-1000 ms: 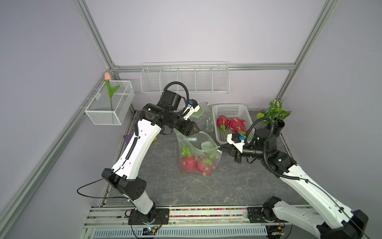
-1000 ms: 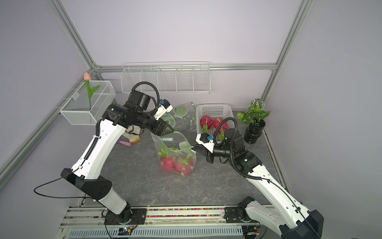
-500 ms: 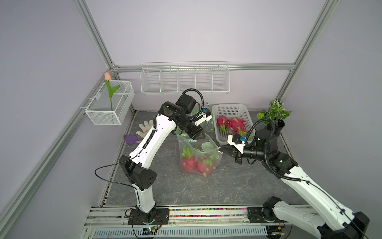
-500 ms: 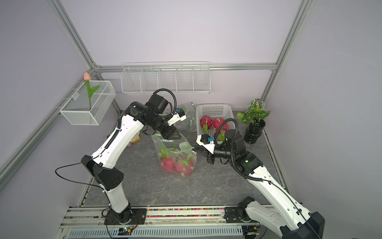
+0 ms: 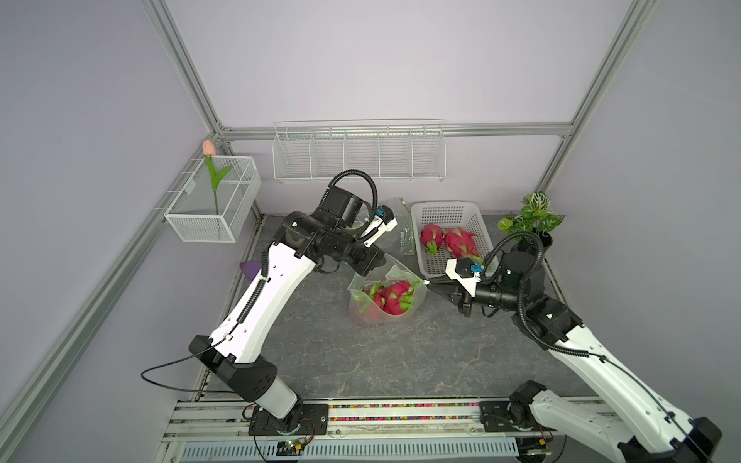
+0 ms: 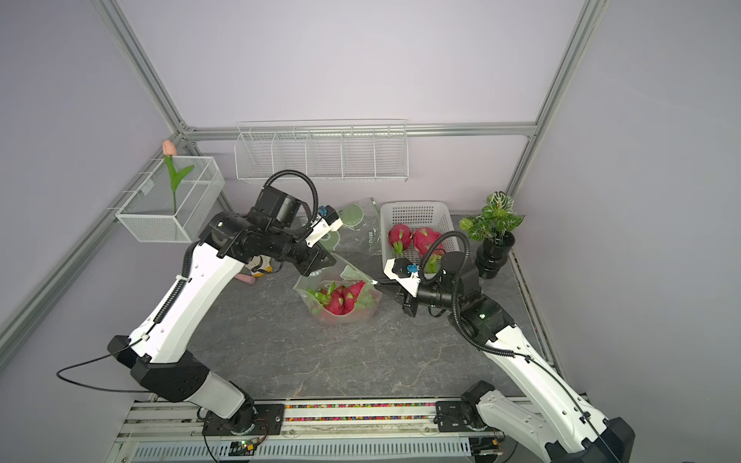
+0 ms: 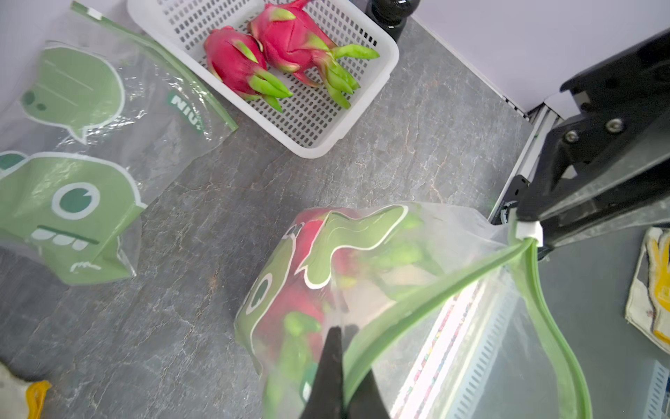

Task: Open the zip-top bag and take out the dragon fruit
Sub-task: Adjust the zipper food storage bag at the center of the board, then pick up the dragon fruit from the zipper food storage bag.

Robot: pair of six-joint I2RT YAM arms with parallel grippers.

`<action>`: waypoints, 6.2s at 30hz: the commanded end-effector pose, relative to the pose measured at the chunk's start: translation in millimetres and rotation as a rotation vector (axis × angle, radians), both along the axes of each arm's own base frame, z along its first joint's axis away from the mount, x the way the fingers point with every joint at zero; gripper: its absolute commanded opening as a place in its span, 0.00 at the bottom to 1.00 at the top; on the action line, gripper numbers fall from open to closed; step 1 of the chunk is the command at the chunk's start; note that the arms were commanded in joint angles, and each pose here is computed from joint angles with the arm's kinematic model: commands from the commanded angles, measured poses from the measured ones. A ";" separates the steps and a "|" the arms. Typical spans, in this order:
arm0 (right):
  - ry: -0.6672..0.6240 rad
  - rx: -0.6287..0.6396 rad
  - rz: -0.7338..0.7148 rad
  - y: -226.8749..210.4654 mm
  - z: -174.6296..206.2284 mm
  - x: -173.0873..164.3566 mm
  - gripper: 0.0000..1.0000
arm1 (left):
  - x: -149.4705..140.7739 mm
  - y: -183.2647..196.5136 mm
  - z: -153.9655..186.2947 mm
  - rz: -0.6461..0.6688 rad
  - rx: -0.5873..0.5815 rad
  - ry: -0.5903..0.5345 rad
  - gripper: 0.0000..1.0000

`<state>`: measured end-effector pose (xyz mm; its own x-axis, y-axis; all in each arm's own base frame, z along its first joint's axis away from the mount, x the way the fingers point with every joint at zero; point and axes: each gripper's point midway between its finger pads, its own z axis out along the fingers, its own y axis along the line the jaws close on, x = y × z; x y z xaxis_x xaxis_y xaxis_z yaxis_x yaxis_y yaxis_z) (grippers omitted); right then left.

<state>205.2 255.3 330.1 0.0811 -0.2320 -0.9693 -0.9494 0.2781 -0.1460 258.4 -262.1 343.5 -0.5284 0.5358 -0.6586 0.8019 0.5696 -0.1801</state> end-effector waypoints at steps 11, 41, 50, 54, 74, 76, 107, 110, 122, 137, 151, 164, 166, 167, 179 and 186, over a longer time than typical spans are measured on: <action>0.086 0.175 -0.003 -3.5 48.0 -12.0 0.54 | 31.6 107.4 28.5 0.691 0.075 -0.184 0.00; 0.757 0.018 -0.232 68.9 13.0 27.5 0.54 | 43.5 51.2 -37.3 0.867 -0.314 0.049 0.00; 0.827 -0.010 -0.195 88.2 -3.6 31.9 0.53 | 42.3 41.1 -45.4 0.834 -0.373 0.072 0.00; 0.855 -0.046 -0.238 89.5 -15.8 39.2 0.53 | 42.4 36.3 -47.9 0.821 -0.386 0.087 0.00; 0.897 -0.168 -0.463 83.3 -58.7 68.0 0.48 | 53.8 24.2 -68.6 0.821 -0.356 0.118 0.00; 0.902 -0.178 -0.464 85.3 -62.8 69.3 0.48 | 53.7 22.4 -67.2 0.815 -0.367 0.121 0.00; 1.043 -0.250 -0.721 83.2 -151.4 131.4 0.44 | 53.9 0.4 -60.4 0.746 -0.457 0.164 0.00; 1.067 -0.249 -0.726 82.6 -158.1 133.6 0.46 | 56.1 -2.9 -63.3 0.745 -0.458 0.170 0.00; 1.151 -0.226 -0.731 80.6 -180.8 140.1 0.55 | 62.7 -17.5 -67.5 0.724 -0.466 0.186 0.00; 1.203 -0.106 -0.716 90.6 -193.5 158.3 0.64 | 63.3 -28.9 -60.2 0.697 -0.485 0.188 0.00; 1.241 -0.084 -0.668 100.7 -193.3 151.2 0.43 | 68.1 -30.7 -70.8 0.711 -0.465 0.190 0.00; 1.147 -0.053 -0.547 116.2 -134.3 123.2 0.48 | 67.2 -22.7 -72.9 0.730 -0.437 0.167 0.00; 1.136 -0.041 -0.536 116.6 -128.6 121.4 0.49 | 66.4 -19.9 -71.2 0.737 -0.438 0.162 0.00; 1.129 -0.033 -0.527 117.6 -127.1 121.4 0.49 | 66.0 -19.8 -68.8 0.734 -0.445 0.158 0.00; 1.162 -0.093 -0.604 114.3 -166.5 139.6 0.48 | 61.6 -19.4 -60.7 0.719 -0.477 0.156 0.00; 1.140 -0.161 -0.720 91.4 -188.6 150.6 0.49 | 62.0 -20.9 -58.7 0.711 -0.480 0.154 0.00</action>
<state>347.2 361.2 150.4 -0.9300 -0.0007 -0.3675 -0.2371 0.7651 0.5986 321.3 -280.0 264.8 -0.7582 -0.2542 -0.6005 0.1986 0.7871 -0.5839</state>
